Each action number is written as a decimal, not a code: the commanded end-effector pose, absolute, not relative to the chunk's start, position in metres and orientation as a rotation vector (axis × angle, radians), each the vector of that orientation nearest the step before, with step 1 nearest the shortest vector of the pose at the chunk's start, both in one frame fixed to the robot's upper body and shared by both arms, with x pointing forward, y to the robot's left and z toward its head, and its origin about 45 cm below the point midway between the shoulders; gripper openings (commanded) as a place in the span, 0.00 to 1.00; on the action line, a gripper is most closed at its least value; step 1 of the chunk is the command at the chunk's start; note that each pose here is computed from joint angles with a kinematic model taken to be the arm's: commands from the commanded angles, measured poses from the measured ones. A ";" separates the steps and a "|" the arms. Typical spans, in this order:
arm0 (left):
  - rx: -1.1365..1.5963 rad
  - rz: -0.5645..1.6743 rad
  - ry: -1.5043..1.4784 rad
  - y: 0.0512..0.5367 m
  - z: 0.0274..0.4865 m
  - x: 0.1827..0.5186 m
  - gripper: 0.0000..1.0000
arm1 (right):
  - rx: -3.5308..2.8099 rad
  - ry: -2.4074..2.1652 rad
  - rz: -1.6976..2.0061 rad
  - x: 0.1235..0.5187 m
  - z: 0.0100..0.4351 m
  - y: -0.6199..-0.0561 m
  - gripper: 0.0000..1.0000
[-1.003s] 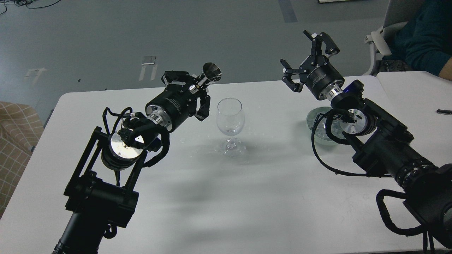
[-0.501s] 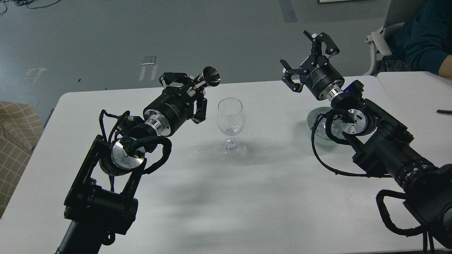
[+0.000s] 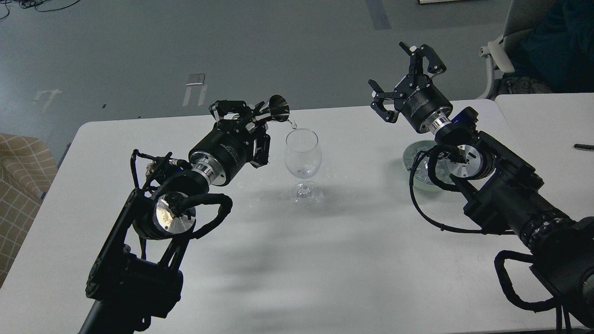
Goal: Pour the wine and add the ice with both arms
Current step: 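Tilt the jigger over the wine glass to pour with the left gripper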
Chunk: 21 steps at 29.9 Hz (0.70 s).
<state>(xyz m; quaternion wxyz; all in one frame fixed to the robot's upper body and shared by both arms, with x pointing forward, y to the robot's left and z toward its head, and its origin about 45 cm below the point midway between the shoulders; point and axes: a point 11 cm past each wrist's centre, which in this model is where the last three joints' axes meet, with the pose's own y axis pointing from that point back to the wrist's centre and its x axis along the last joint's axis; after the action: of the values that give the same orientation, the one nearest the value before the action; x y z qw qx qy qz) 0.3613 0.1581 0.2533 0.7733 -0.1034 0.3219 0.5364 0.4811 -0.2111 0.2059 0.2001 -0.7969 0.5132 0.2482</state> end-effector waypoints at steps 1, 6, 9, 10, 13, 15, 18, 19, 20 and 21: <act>-0.223 1.177 0.672 0.159 0.254 0.362 0.03 | -2.228 1.435 0.692 0.481 0.206 -0.212 1.00; -0.195 1.206 0.631 0.163 0.250 0.361 0.03 | -2.226 1.434 0.694 0.481 0.205 -0.211 1.00; -0.190 1.217 0.616 0.164 0.249 0.361 0.03 | -2.226 1.436 0.693 0.481 0.205 -0.212 1.00; -0.186 1.220 0.612 0.165 0.248 0.361 0.03 | -2.226 1.436 0.693 0.481 0.205 -0.212 1.00; -0.169 1.237 0.582 0.166 0.248 0.360 0.03 | -2.224 1.438 0.696 0.481 0.205 -0.212 1.00; -0.162 1.243 0.566 0.167 0.249 0.360 0.03 | -2.226 1.436 0.693 0.481 0.205 -0.212 1.00; -0.156 1.248 0.549 0.167 0.249 0.360 0.03 | -2.225 1.436 0.694 0.481 0.206 -0.212 1.00; -0.155 1.250 0.547 0.167 0.249 0.360 0.03 | -2.225 1.439 0.695 0.480 0.205 -0.212 1.00; -0.152 1.251 0.542 0.168 0.250 0.360 0.03 | -2.226 1.436 0.696 0.480 0.205 -0.211 1.00; -0.153 1.251 0.542 0.168 0.250 0.359 0.03 | -2.226 1.435 0.696 0.480 0.205 -0.211 1.00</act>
<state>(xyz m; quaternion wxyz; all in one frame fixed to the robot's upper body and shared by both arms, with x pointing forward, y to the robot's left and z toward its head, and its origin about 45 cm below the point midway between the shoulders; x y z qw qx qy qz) 0.3600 0.1674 0.2493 0.7735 -0.0723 0.2539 0.5762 0.4806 -0.2119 0.2052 0.2002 -0.7964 0.5139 0.2482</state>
